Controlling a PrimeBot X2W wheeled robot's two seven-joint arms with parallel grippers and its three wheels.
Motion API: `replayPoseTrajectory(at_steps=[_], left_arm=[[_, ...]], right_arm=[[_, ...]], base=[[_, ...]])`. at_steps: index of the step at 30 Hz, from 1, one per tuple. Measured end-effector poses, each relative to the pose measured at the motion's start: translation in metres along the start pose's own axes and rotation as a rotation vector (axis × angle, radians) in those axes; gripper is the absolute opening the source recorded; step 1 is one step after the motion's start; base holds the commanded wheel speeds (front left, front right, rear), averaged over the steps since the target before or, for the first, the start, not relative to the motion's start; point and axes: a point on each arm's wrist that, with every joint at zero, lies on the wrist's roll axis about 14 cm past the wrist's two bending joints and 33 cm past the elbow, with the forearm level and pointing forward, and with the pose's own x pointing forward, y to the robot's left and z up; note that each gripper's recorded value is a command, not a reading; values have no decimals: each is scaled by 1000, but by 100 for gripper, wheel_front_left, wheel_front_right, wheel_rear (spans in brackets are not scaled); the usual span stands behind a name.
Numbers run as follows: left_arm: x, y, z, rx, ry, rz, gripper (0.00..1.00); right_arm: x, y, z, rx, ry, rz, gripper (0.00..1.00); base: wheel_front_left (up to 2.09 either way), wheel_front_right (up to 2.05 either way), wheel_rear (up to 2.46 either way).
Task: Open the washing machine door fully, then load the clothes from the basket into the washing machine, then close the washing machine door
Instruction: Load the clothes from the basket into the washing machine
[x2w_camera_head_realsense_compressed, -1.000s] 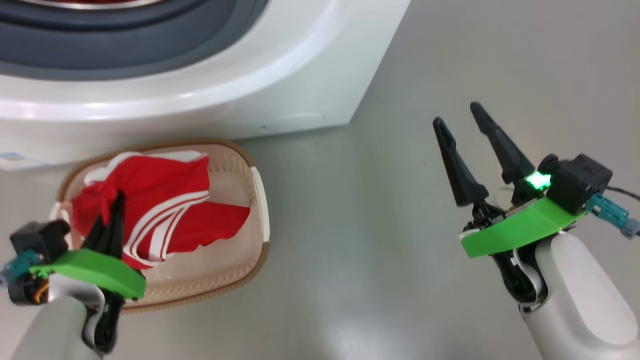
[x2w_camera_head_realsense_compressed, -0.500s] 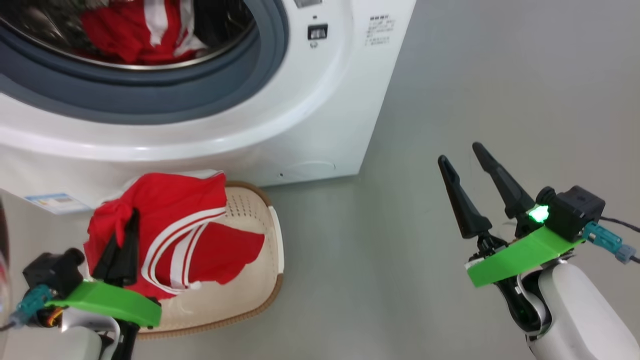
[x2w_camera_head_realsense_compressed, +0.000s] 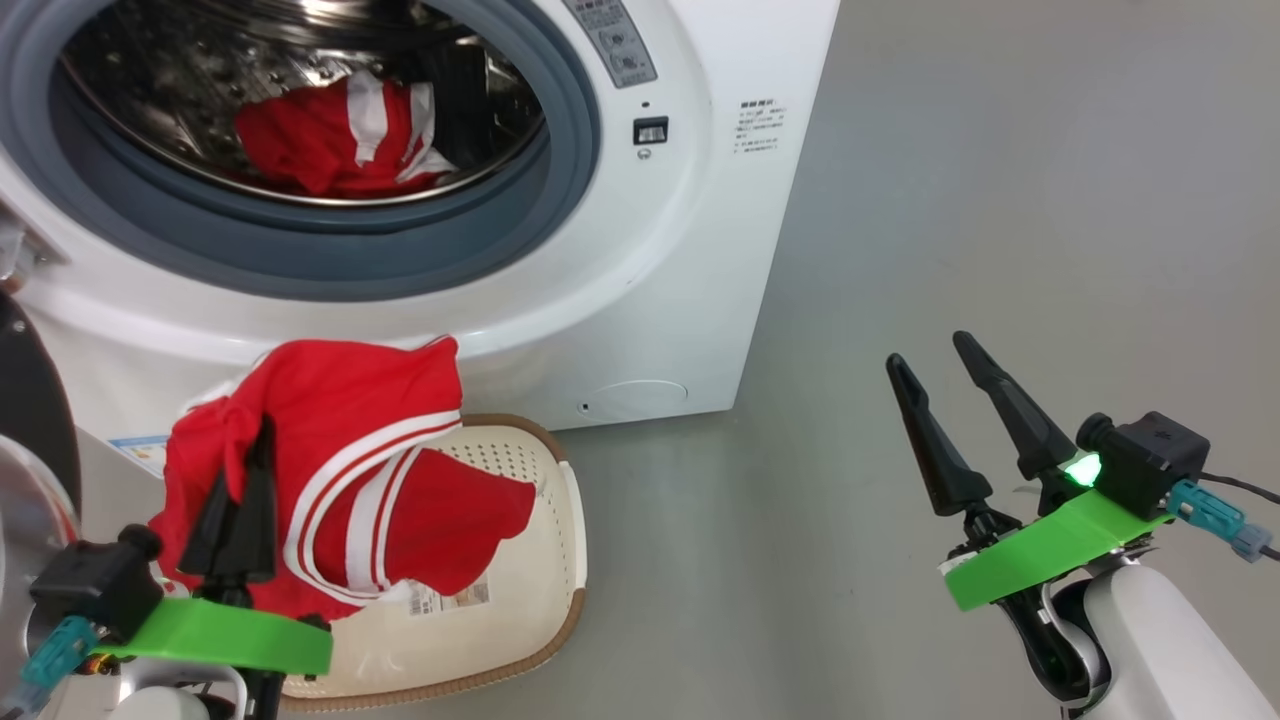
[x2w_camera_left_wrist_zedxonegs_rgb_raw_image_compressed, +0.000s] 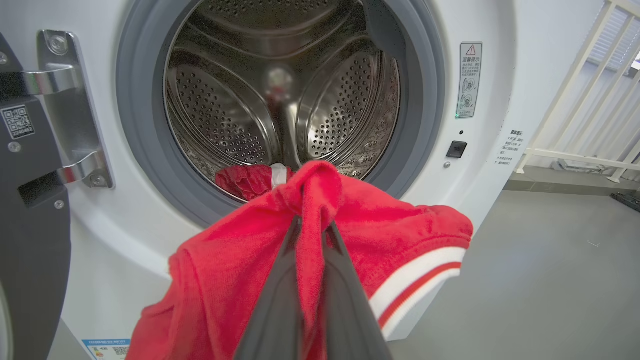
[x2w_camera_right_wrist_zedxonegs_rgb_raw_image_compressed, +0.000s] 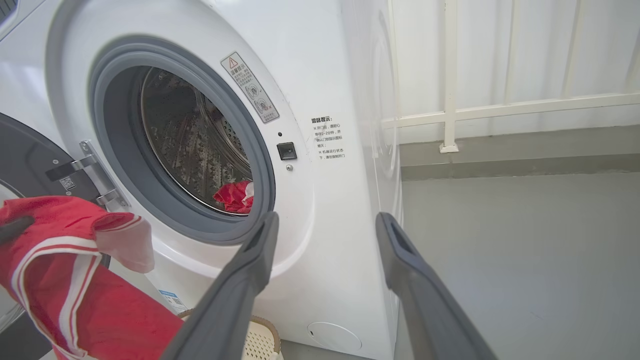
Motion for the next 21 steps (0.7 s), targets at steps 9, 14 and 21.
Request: replayPoseTrajectory(at_steps=[9, 14, 21], left_arm=[[-11, -7, 22, 7, -58, 9, 0], [-12, -7, 27, 10, -70, 8, 0], [-13, -10, 29, 13, -74, 3, 0]], right_arm=[[-3, 0, 7, -7, -15, 1, 100], [-3, 0, 6, -7, -12, 1, 100], [-4, 0, 5, -10, -9, 3, 100]], base=[[0, 0, 0], [0, 0, 0], [0, 0, 0]])
